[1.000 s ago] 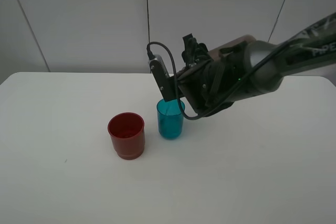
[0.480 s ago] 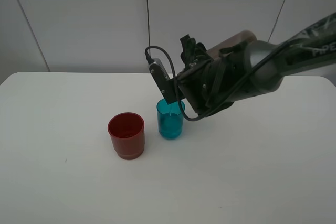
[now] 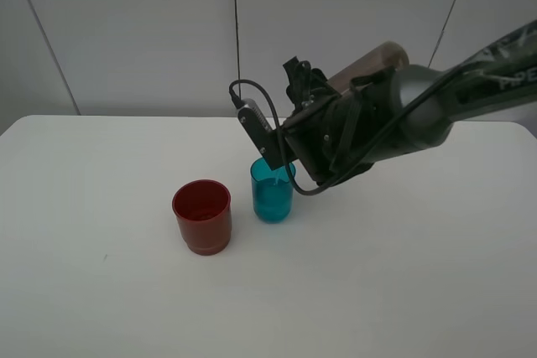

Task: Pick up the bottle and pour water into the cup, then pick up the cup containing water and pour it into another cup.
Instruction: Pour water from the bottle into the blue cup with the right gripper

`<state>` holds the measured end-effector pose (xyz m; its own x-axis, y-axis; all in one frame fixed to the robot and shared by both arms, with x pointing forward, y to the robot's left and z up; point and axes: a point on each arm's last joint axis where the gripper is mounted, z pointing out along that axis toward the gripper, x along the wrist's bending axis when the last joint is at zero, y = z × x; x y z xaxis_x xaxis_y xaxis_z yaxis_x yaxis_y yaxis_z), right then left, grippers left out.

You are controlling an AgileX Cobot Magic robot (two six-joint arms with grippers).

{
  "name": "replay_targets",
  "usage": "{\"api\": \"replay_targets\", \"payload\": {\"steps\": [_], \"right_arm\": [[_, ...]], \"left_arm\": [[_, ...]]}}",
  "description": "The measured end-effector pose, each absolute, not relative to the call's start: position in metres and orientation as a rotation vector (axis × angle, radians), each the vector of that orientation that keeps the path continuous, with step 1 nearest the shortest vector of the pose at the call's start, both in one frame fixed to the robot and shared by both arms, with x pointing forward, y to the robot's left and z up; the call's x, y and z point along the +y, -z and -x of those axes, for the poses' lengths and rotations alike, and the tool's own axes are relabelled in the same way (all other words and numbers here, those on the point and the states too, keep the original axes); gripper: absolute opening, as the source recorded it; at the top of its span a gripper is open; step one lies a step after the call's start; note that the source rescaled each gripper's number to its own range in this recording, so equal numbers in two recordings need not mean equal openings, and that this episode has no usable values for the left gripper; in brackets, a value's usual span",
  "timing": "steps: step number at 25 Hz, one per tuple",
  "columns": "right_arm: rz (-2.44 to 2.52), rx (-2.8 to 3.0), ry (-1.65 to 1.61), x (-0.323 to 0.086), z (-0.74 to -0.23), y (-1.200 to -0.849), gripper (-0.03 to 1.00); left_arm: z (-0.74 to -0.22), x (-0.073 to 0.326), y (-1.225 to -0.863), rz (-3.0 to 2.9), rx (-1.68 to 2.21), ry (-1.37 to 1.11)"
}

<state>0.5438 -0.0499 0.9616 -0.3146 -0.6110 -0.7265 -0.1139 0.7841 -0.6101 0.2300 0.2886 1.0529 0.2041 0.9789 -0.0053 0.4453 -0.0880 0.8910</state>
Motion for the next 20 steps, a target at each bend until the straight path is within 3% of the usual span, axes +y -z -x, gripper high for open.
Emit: {"api": "replay_targets", "payload": {"steps": [20], "right_arm": [[0.691,1.841,0.579,-0.0465,-0.5433,-0.9590,0.00]], "left_arm": [[-0.2300,0.2886,-1.0529,-1.666,1.359,-0.827]]}}
